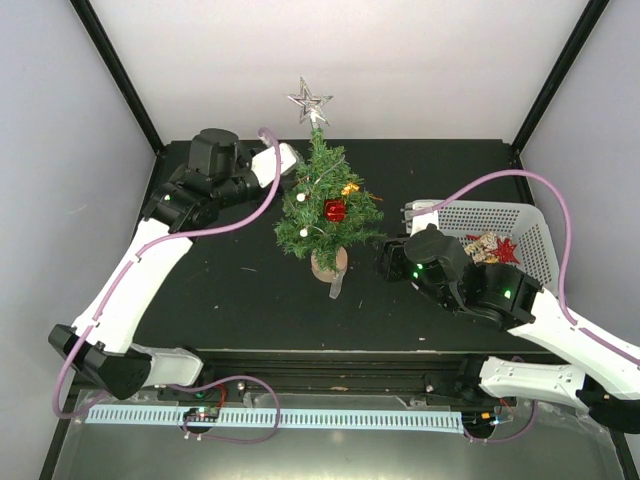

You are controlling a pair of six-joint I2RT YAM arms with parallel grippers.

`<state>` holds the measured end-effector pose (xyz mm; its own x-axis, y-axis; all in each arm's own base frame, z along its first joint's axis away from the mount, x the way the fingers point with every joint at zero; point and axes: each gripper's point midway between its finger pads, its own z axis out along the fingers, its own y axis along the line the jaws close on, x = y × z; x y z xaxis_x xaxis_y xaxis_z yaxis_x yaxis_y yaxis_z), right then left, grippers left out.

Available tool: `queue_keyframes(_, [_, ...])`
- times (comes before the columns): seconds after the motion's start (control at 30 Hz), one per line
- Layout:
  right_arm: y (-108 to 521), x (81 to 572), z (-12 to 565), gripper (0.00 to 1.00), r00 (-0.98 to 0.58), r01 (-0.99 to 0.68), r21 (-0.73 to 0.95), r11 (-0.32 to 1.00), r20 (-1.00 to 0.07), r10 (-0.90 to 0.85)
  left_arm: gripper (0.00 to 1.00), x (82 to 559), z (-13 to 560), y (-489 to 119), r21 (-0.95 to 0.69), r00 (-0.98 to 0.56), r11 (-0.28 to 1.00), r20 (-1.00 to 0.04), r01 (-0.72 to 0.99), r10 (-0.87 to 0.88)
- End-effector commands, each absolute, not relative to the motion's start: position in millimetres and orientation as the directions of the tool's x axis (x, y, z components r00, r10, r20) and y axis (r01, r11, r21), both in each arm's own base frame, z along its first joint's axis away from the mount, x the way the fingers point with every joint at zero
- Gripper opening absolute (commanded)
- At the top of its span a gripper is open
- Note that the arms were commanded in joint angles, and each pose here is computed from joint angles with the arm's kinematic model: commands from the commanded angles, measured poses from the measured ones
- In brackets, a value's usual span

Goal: Decorate the small christmas tree

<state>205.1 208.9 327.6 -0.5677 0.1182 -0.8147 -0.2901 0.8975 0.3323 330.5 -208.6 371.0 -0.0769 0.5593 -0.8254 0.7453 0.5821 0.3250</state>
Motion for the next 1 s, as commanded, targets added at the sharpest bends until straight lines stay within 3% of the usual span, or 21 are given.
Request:
queue_keyframes(0.0, [205.6,206.3,326.8,0.75,-0.56,-0.286,0.327,0.901,-0.82,0.12,0.57,337.9,367.0,-189.2,0.358,-0.119,0.644,-0.81,0.676,0.574])
queue_keyframes(0.2, [196.0,205.7,329.5,0.88,-0.55,-0.282,0.281,0.917,-0.831,0.086,0.65,315.2,371.3,-151.5,0.315,-0.175,0.708,-0.833,0.632,0.526])
queue_keyframes(0.3, [194.9,202.6,334.6,0.95,-0.55,-0.308,0.254,0.917,-0.834,0.046,0.68,279.1,382.4,-143.8,0.254,-0.157,0.684,-0.864,0.684,0.478])
queue_keyframes(0.6, [169.8,184.1,367.7,0.98,-0.516,-0.378,0.217,0.9,-0.857,-0.01,0.7,159.4,396.0,-139.9,0.221,-0.05,0.553,-0.9,0.804,0.433])
queue_keyframes(0.97, [100.7,139.2,421.3,0.99,-0.368,-0.482,0.312,0.818,-0.92,0.134,0.71,74.0,392.6,-135.5,0.216,0.032,0.448,-0.924,0.867,0.382])
